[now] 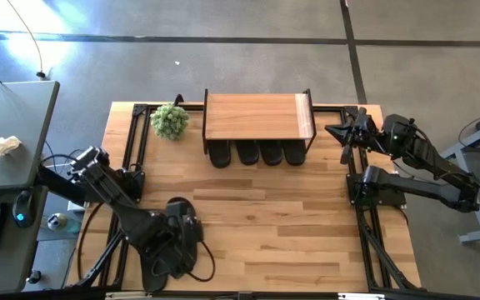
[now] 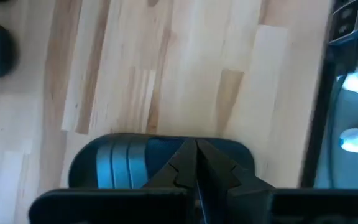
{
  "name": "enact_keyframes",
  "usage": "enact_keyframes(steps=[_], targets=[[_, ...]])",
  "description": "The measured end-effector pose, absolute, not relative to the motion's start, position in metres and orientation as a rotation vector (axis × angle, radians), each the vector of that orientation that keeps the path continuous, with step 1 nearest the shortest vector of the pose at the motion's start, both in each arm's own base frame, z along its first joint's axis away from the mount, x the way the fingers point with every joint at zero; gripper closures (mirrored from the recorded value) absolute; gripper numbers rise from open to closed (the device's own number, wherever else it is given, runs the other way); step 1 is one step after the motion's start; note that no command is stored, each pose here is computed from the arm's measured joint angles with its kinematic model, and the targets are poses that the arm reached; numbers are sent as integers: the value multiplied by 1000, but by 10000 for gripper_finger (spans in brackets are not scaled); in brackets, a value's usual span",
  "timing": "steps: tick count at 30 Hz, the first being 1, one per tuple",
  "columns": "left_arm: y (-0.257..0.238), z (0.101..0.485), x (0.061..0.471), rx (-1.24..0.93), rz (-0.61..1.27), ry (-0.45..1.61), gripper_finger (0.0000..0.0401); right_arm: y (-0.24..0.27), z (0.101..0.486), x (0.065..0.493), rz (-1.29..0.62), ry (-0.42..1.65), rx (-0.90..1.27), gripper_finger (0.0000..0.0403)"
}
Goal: Pick and place slides into the shelf
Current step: Put the black slipper on the shelf
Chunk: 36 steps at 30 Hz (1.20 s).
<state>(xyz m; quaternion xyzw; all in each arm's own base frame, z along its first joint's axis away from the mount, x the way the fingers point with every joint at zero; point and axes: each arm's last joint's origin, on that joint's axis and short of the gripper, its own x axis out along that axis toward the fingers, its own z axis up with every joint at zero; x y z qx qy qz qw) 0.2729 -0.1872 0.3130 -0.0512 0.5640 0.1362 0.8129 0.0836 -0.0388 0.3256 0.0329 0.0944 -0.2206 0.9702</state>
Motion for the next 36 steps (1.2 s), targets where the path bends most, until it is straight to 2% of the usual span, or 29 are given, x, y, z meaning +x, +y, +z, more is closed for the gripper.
enact_keyframes(steps=[7, 13, 16, 27, 31, 36], targets=[[-198, 281, 272, -31, 485, 1308, 400, -39, 325, 84, -445, 191, 67, 403], [-211, 254, 283, -70, 467, 1413, 381, -39, 325, 84, -445, 192, 67, 403], [-214, 241, 287, -45, 486, 1452, 349, -39, 325, 84, -445, 192, 67, 403], [-216, 204, 292, 125, 597, 1554, 190, -39, 325, 84, -445, 194, 67, 403], [-215, 196, 291, 182, 639, 1594, 154, -39, 325, 84, -445, 194, 67, 403], [-216, 192, 293, 190, 644, 1572, 129, -39, 325, 84, -445, 194, 67, 403]])
